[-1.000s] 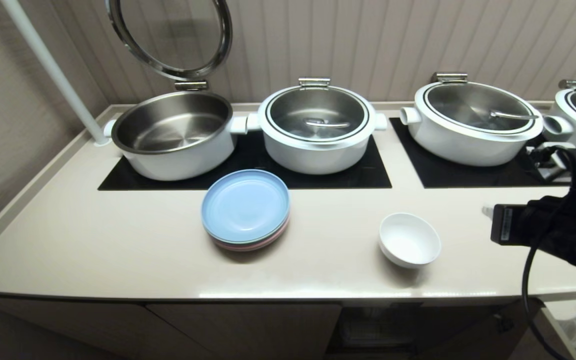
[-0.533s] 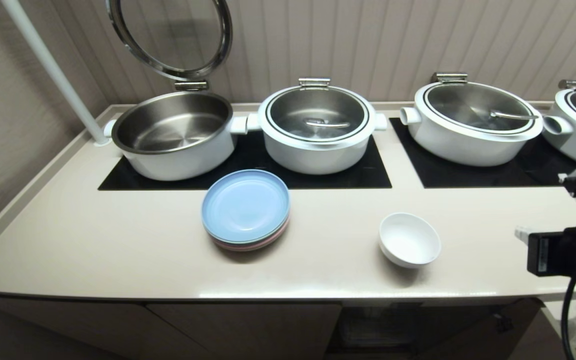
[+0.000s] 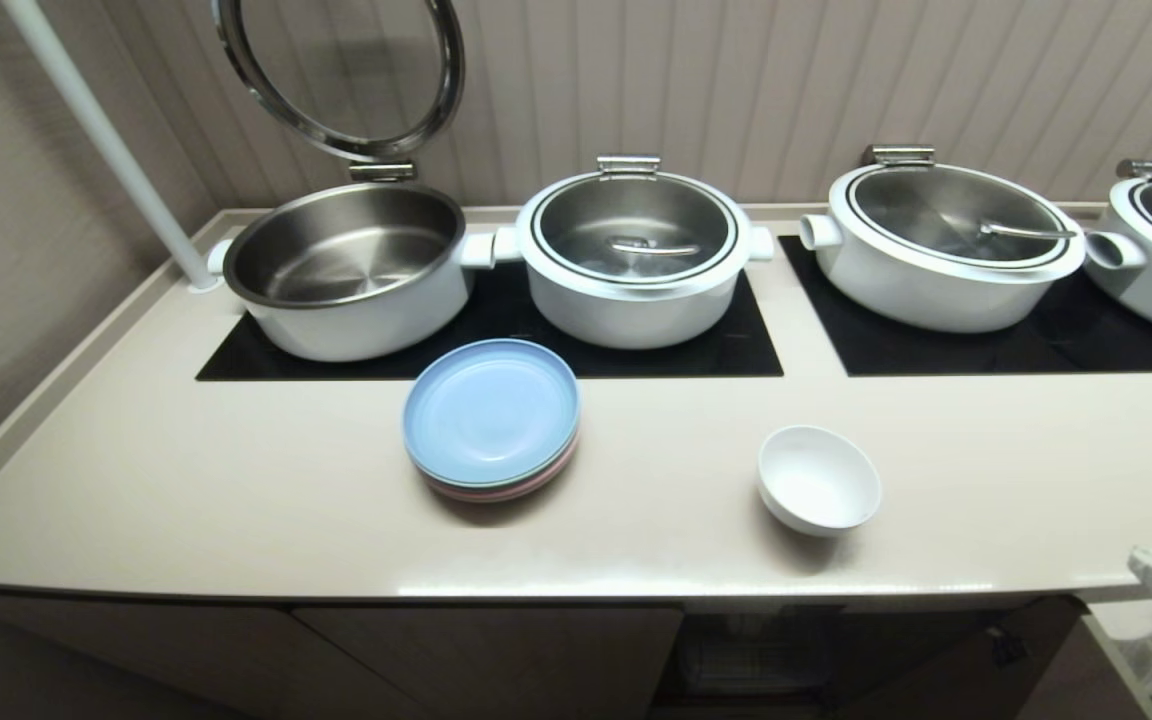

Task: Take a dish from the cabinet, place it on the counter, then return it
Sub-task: Pick up the bowl from the table

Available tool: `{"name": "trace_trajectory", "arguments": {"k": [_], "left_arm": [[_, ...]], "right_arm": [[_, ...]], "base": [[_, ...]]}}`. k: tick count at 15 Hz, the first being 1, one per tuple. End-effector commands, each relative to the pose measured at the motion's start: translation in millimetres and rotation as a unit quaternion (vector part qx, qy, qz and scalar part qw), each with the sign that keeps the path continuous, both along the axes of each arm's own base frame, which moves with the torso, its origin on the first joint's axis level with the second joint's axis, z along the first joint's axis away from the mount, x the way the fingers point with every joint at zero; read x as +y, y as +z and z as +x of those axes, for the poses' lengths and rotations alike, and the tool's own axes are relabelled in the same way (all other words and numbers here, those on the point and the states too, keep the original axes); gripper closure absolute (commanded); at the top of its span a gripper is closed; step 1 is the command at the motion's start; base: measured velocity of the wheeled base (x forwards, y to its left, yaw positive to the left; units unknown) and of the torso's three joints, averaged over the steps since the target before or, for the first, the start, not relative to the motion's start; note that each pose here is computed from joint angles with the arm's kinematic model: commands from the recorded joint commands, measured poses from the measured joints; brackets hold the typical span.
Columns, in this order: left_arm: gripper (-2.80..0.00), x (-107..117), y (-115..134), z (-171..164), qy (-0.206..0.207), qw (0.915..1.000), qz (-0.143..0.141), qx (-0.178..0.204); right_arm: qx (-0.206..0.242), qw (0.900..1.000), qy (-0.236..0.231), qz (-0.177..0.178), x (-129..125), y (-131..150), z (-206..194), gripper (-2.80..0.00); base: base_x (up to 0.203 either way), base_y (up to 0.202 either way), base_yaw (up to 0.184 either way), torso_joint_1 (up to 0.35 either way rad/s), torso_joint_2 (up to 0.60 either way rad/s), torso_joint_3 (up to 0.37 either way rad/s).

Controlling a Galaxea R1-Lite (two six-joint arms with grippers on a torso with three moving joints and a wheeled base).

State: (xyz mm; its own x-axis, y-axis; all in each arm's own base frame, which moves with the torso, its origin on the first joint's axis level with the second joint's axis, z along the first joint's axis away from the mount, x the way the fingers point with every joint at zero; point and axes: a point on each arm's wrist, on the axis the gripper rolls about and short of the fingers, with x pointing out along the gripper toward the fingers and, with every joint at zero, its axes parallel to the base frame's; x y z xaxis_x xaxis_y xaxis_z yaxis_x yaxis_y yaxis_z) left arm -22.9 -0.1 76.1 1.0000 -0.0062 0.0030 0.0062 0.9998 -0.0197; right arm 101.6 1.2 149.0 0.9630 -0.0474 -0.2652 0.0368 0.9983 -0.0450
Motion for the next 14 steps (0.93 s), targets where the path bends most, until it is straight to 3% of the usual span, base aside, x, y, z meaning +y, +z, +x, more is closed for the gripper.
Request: {"name": "trace_trajectory", "arguments": {"k": [1,3,5,9,11,14], "left_arm": [[0.0,0.0,0.0,0.0,0.0,1.0,0.0,0.0],[0.0,0.0,0.0,0.0,-0.001,1.0,0.0,0.0],[0.0,0.0,0.0,0.0,0.0,1.0,0.0,0.0],[0.0,0.0,0.0,0.0,0.0,1.0,0.0,0.0],[0.0,0.0,0.0,0.0,0.0,1.0,0.0,0.0],[0.0,0.0,0.0,0.0,0.0,1.0,0.0,0.0]], "right_arm": [[-0.079,0.997,-0.009,-0.002,-2.7,-7.6,-41.4,0.0],[-0.129,0.992,-0.009,-0.005,-2.8,-14.1,-65.8,0.0],[-0.147,0.989,-0.01,-0.006,-2.6,-26.2,-87.0,0.0],[-0.14,0.99,-0.004,-0.006,-2.2,-57.5,-115.2,0.0],[-0.143,0.989,0.026,0.0,-1.1,-68.1,-124.3,0.0],[-0.134,0.99,0.031,0.032,-0.8,-72.4,-124.8,0.0]], "base": [[0.0,0.0,0.0,0.0,0.0,0.0],[0.0,0.0,0.0,0.0,0.0,0.0],[0.0,0.0,0.0,0.0,0.0,0.0],[0.0,0.0,0.0,0.0,0.0,0.0],[0.0,0.0,0.0,0.0,0.0,0.0],[0.0,0.0,0.0,0.0,0.0,0.0]]}}
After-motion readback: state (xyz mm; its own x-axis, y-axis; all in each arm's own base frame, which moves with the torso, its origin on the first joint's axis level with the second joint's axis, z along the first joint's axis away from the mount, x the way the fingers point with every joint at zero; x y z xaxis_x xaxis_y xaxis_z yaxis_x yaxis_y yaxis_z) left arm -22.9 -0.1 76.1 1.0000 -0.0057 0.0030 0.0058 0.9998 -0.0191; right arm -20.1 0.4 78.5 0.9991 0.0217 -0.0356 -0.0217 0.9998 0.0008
